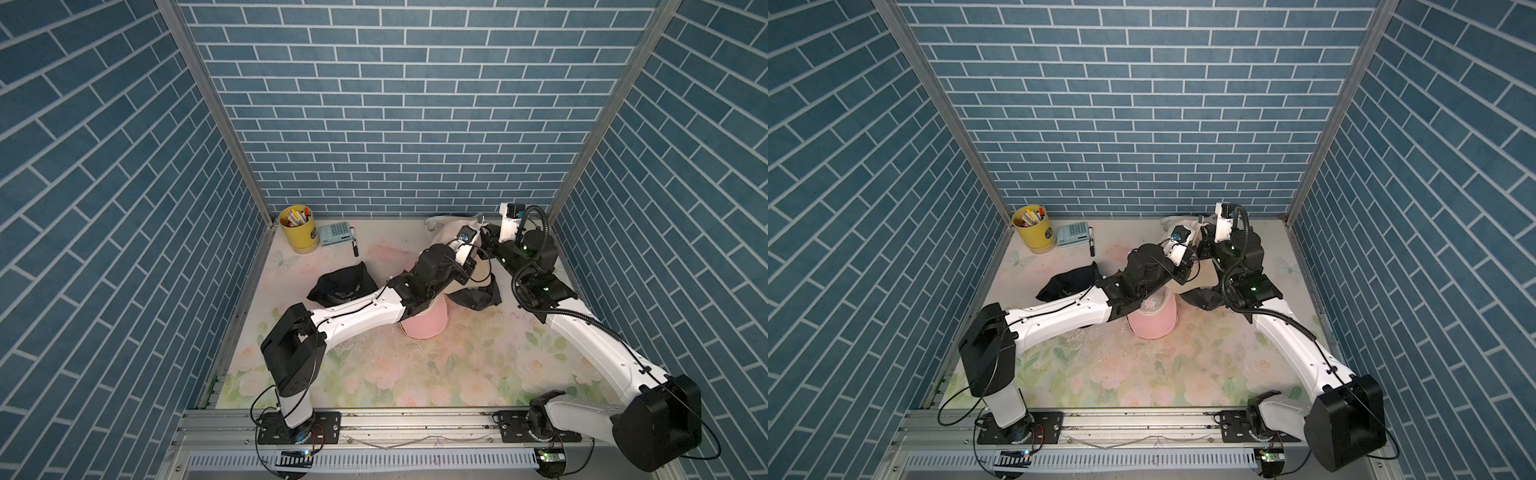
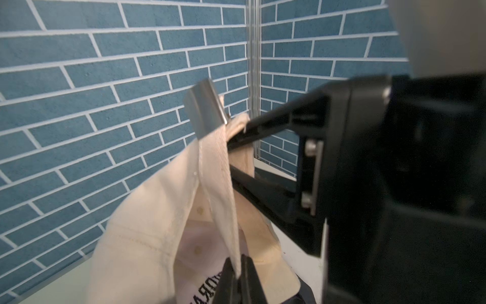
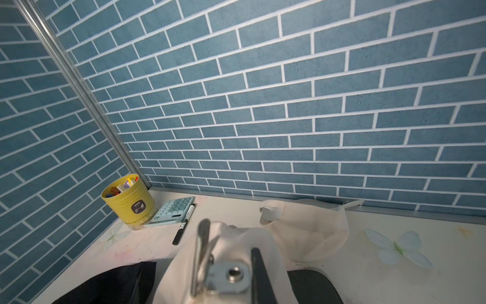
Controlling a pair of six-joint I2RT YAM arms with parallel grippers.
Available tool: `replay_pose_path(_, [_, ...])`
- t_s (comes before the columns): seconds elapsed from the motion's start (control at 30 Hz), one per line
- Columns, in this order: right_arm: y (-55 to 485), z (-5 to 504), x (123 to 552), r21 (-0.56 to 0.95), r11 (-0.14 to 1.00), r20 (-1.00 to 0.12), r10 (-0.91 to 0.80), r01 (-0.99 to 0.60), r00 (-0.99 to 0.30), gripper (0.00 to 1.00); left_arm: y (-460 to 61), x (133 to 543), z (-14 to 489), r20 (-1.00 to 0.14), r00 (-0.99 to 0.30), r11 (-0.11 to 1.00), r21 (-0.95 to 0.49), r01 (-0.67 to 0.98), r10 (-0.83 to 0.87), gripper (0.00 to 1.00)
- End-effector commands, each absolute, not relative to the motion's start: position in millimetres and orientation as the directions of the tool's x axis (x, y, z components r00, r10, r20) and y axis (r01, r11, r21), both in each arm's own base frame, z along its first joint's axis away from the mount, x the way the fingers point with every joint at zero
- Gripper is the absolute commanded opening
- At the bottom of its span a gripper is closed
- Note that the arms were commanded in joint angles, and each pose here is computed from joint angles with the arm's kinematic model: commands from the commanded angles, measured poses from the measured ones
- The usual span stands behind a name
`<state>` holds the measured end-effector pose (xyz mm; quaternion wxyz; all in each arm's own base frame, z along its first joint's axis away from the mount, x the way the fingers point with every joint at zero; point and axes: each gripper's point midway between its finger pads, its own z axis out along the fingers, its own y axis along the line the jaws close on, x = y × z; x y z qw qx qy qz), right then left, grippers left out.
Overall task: Open the adjustable buckle of the baseball cap
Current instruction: Pull the adjustable strap on the baseball cap.
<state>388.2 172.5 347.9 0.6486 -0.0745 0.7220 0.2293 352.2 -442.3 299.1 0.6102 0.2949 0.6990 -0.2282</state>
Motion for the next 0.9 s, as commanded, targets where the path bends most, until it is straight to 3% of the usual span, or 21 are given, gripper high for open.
replay_pose_path(0.0, [160, 383, 387, 0.292, 0.883, -0.955, 0.293, -0.368, -0.054, 0.0, -440, 356, 287, -0.981, -0.129, 0.723, 0.017, 0.69, 0.146, 0.0])
replay_pose_path(0.37, [137, 384, 393, 0.299, 0.927, -0.954, 0.291, -0.227, -0.07, 0.0, -386, 398, 313, -0.988, -0.147, 0.836, -0.118, 0.536, -0.045, 0.03])
replay_pose_path(0.5, [120, 380, 400, 0.342, 0.935, -0.939, 0.336, -0.099, -0.073, 0.0, -375, 419, 321, -0.973, -0.192, 0.846, -0.205, 0.492, -0.124, 0.57])
replay_pose_path(0.6, [114, 382, 406, 0.329, 0.944, -0.94, 0.326, -0.018, -0.097, 0.0, -366, 412, 319, -0.974, -0.177, 0.847, -0.213, 0.487, -0.143, 0.75])
replay_pose_path(0.73, [110, 389, 411, 0.336, 0.938, -0.938, 0.341, 0.083, -0.063, 0.0, -362, 395, 319, -0.981, -0.157, 0.838, -0.179, 0.516, -0.113, 0.76])
replay_pose_path(0.87, [102, 387, 416, 0.344, 0.909, -0.927, 0.369, 0.236, -0.07, 0.0, -392, 353, 320, -0.996, -0.079, 0.737, -0.087, 0.67, -0.046, 0.75])
